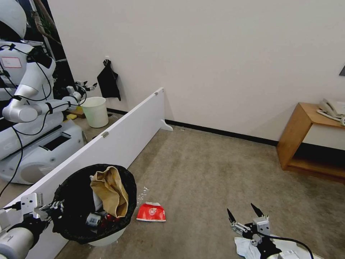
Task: Pick up the trash bin, then pick up the garbage from the floor and place it into the trash bin.
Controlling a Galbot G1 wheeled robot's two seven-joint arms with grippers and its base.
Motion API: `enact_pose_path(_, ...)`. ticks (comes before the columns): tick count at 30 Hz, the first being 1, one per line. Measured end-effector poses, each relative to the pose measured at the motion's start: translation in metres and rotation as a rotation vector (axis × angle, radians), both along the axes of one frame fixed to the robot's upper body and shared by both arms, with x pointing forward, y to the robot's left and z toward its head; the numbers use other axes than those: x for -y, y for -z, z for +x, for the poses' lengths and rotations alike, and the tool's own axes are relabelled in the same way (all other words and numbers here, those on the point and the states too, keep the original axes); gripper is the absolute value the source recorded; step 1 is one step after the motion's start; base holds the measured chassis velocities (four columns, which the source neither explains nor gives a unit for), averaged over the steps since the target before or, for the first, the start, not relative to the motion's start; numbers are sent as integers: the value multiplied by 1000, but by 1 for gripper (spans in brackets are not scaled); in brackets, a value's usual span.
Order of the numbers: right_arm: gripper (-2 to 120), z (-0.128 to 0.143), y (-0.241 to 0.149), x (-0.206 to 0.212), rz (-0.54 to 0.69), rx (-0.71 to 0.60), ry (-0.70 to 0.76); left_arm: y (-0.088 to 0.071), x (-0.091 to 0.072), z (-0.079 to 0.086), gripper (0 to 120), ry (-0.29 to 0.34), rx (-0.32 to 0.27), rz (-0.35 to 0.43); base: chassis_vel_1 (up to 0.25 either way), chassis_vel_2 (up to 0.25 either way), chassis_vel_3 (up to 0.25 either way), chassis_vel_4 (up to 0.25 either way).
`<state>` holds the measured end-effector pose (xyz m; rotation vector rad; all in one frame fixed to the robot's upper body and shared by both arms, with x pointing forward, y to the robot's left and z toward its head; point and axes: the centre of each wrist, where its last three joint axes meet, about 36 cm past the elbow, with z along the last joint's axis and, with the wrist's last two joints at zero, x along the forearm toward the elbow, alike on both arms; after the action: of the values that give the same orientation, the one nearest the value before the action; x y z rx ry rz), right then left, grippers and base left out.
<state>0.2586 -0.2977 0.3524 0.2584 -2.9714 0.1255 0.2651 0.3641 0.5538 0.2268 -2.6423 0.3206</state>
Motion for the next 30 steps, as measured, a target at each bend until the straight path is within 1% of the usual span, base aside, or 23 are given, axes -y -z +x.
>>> enact_pose_path(5, 100, 0, 0, 0, 0, 0, -1, 0, 1, -1, 4, 0, -1, -2, -59, 46, 35, -44)
enact_pose_path(21, 100, -1, -2, -1, 1, 2, -3, -1, 2, -2, 4, 1, 1, -1, 0, 0, 0, 0)
enact_pose_path(30, 100, -1, 0, 2, -9, 4, -4, -2, 2, -3, 4, 1, 2, 1, -42, 33, 36, -36)
